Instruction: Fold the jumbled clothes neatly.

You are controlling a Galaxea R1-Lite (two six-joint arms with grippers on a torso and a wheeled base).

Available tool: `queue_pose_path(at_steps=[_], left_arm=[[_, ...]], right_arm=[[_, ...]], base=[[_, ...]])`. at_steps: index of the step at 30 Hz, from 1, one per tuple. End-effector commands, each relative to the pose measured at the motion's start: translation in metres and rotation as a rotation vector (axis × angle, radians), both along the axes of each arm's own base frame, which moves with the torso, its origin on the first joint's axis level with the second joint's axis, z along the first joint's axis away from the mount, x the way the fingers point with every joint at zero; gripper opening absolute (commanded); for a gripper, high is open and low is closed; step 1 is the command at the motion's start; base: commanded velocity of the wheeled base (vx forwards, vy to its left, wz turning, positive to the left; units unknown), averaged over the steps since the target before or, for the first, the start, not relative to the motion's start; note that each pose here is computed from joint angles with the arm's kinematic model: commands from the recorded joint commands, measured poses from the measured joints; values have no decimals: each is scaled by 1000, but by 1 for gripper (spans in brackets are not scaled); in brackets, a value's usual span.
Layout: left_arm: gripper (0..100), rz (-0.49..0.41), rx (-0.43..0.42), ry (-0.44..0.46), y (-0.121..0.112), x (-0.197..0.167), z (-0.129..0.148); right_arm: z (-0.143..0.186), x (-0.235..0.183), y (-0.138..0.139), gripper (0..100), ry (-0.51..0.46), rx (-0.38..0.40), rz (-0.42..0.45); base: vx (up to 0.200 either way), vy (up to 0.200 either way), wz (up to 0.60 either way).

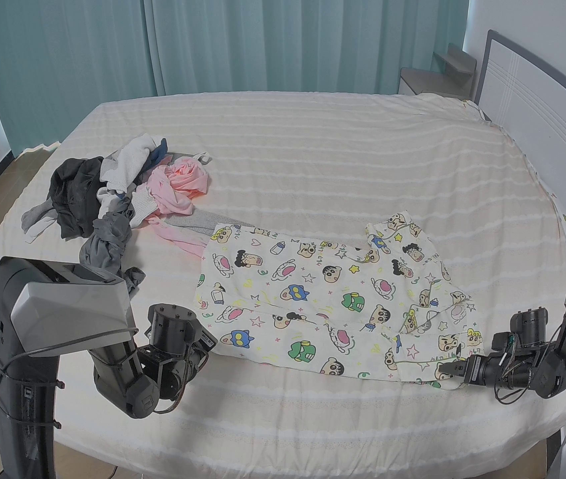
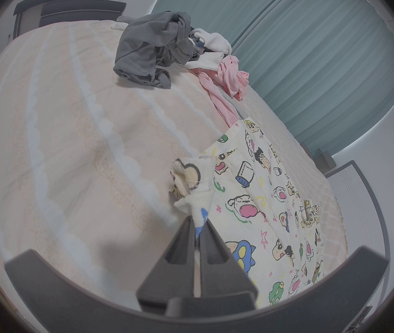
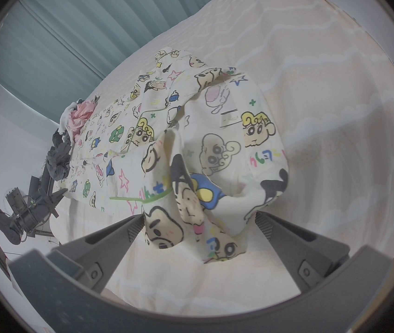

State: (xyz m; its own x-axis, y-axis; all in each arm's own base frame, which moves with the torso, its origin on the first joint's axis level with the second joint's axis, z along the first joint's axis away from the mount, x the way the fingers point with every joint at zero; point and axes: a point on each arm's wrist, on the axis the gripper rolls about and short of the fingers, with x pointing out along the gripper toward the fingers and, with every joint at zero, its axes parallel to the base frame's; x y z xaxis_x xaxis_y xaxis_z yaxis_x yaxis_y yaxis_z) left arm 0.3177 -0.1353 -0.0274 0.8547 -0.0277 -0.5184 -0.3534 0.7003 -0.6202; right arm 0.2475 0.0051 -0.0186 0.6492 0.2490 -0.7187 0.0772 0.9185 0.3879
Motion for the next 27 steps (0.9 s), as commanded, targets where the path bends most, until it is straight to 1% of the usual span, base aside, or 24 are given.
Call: queue_pose_path(at_steps=[1, 4, 5, 9, 12, 22, 23, 25, 26, 27], left_arm=[[0, 1, 1, 1, 0, 0, 0], [0, 1, 1, 1, 0, 0, 0], [0, 1, 1, 1, 0, 0, 0], [0, 1, 1, 1, 0, 0, 0], [0, 1, 2, 2, 0, 0, -1], [0, -14, 16, 16, 0, -5, -2], [0, -61, 27, 43, -1, -15, -2], [0, -61, 28, 45, -1, -15, -2], [0, -103, 2, 55, 1, -22, 5], [0, -106, 0, 55, 1, -23, 6]], right_arm=[[-1, 4, 3, 100, 1, 22, -14], [0, 7, 3, 100, -5, 28, -25], [-1, 7, 4, 0, -2, 25, -26], [-4, 6, 4, 0, 11, 11, -36], [-5, 5, 6, 0, 15, 10, -27], [-2, 4, 6, 0, 5, 9, -28], [3, 2, 6, 0, -5, 7, -26], [3, 2, 6, 0, -7, 7, -26], [9, -2, 6, 0, -18, 6, -24], [10, -2, 6, 0, -22, 6, -24]], base=[[0, 0, 0], [0, 0, 0], [0, 0, 0], [0, 0, 0], [0, 0, 0], [0, 0, 0], [0, 0, 0], [0, 0, 0], [0, 0, 0], [0, 0, 0]])
